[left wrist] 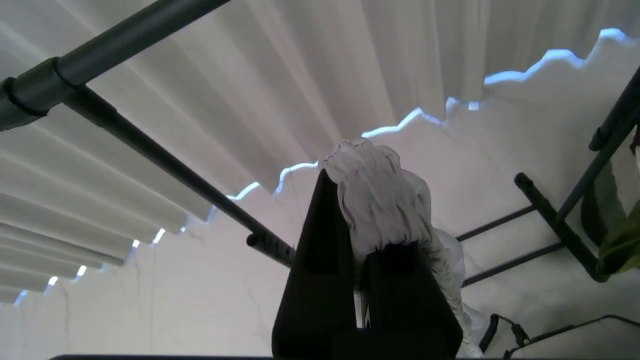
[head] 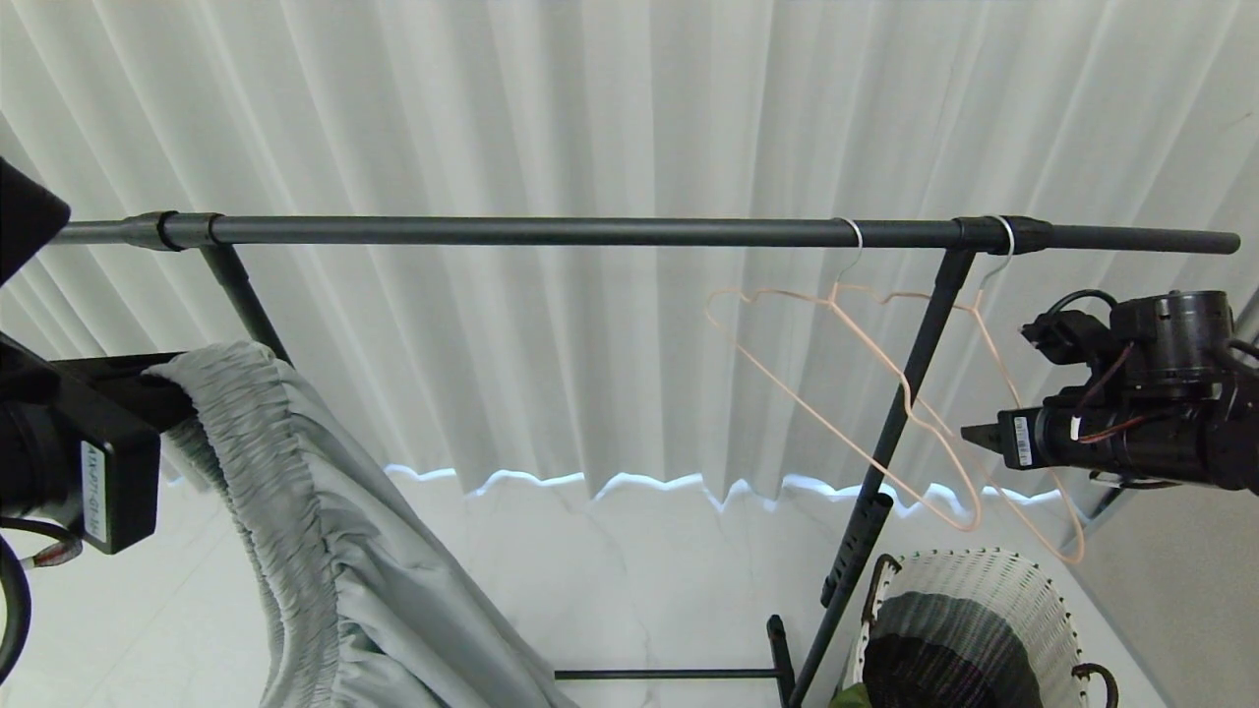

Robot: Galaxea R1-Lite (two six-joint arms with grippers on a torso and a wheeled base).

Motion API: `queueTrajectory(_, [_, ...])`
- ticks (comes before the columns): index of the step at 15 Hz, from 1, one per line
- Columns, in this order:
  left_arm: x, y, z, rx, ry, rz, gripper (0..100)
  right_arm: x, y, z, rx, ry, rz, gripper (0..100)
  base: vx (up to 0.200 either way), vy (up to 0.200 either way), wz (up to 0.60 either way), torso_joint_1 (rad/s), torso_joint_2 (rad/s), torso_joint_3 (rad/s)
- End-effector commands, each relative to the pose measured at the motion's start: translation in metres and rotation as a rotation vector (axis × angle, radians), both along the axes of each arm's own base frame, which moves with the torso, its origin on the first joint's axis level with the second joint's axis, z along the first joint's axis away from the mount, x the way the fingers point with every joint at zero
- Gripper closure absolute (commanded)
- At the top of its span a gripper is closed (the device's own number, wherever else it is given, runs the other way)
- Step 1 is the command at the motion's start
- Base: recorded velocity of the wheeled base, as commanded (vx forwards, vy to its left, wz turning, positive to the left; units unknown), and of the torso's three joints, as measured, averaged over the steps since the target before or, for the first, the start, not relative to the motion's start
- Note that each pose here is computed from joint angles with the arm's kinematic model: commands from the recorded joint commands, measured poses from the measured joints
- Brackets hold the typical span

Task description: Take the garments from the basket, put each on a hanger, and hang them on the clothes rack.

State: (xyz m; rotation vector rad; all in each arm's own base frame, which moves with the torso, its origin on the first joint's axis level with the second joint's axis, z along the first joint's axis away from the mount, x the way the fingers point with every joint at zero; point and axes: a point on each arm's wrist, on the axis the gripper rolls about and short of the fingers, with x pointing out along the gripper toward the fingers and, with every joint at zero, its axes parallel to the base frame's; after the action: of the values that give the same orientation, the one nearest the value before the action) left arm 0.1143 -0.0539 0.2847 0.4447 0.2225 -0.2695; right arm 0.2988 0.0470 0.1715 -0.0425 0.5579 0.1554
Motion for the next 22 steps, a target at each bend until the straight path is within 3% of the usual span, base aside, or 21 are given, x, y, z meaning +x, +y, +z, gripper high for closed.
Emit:
queueTrajectory(1, [-0.001,0.000,0.000,-0.001,-0.003,0.002,100,-0.001,0.001,0.001,0.000,-0.005,0.005,100,0.000,0.000,0.00,0.000,0.00,0.000])
queueTrajectory(8, [-0.002,0.001,-0.002,0.001,0.001,0.002,100,-0.013,0.003,0.019,0.039,-0.059,-0.003,100,0.000,0.000,0.00,0.000,0.00,0.000])
queueTrajectory(12, [-0.004,0.002,-0.001,-0.002,-0.007,0.003,100,-0.037,0.002,0.035,0.056,-0.109,-0.005,100,0.000,0.000,0.00,0.000,0.00,0.000])
queueTrajectory(16, [-0.004,0.003,-0.003,0.004,-0.003,0.010,100,-0.069,-0.004,0.034,0.049,-0.115,-0.002,100,0.000,0.000,0.00,0.000,0.00,0.000])
queueTrajectory(22, [-0.005,0.004,-0.006,0.010,0.002,0.021,100,-0.111,-0.013,0.021,0.004,-0.091,-0.038,100,-0.200,0.000,0.00,0.000,0.01,0.004])
